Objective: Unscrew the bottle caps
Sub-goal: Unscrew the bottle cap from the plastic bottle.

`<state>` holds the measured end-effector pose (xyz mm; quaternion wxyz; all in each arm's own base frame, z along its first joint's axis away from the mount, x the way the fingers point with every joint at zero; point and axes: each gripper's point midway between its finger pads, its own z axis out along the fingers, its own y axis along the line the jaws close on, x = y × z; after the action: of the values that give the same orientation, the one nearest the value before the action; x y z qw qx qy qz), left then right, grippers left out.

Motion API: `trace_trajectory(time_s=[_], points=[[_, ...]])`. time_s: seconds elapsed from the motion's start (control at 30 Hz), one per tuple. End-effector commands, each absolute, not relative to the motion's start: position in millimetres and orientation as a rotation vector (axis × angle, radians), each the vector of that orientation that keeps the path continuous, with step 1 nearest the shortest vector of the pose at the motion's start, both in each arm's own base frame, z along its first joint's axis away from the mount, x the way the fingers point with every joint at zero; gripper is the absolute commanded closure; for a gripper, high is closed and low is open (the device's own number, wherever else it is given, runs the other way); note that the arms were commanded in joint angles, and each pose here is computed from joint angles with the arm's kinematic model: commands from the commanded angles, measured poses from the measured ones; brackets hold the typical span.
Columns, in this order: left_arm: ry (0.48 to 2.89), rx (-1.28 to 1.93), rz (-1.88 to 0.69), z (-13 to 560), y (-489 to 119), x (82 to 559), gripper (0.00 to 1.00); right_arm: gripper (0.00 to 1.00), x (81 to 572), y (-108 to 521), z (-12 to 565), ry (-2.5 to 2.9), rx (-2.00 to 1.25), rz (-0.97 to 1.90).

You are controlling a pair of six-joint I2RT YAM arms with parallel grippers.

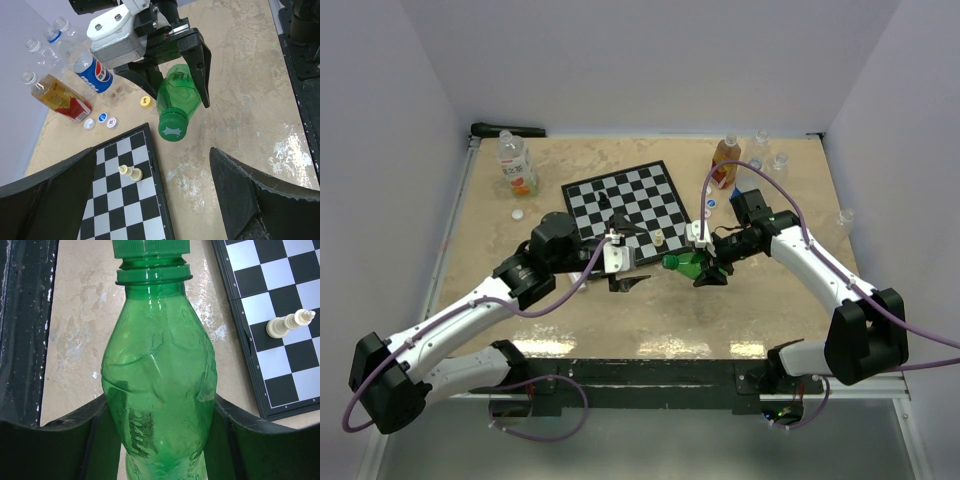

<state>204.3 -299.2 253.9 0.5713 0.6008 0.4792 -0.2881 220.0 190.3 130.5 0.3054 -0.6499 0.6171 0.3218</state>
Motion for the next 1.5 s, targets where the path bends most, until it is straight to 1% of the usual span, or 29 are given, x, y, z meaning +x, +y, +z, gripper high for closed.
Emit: trace_trajectory(time_s=[0.0, 0.47, 0.6, 0.67, 0.8, 1.17, 1.23, 1.4, 1.43, 1.47], points=[[1.043, 1.419, -0.711, 258, -309, 201, 0.02, 0.97, 225, 192, 139, 1.601, -1.726, 0.836], [1.016, 1.42, -0.794, 249, -331, 205, 0.03, 0.97, 225, 192, 137, 1.603, -1.73, 0.838], [1.023, 1.417, -0.83, 244, -338, 205, 0.05, 0.97, 225, 192, 138, 1.603, -1.73, 0.836], [1.028, 1.41, -0.847, 242, -342, 206, 0.08, 0.97, 225, 192, 138, 1.603, -1.732, 0.836], [1.049, 1.397, -0.875, 240, -349, 209, 0.17, 0.97, 224, 193, 138, 1.601, -1.733, 0.838], [1.113, 1.399, -0.919, 231, -357, 212, 0.52, 0.97, 224, 192, 138, 1.603, -1.733, 0.838], [1.109, 1.399, -0.927, 232, -358, 211, 0.55, 0.97, 224, 193, 138, 1.601, -1.734, 0.84], [1.112, 1.396, -0.952, 232, -359, 209, 0.57, 0.97, 224, 193, 138, 1.602, -1.735, 0.839], [1.112, 1.397, -0.955, 232, -360, 209, 0.62, 0.97, 224, 193, 138, 1.603, -1.735, 0.84], [1.117, 1.395, -0.961, 232, -360, 208, 0.69, 0.97, 224, 193, 137, 1.603, -1.735, 0.84]])
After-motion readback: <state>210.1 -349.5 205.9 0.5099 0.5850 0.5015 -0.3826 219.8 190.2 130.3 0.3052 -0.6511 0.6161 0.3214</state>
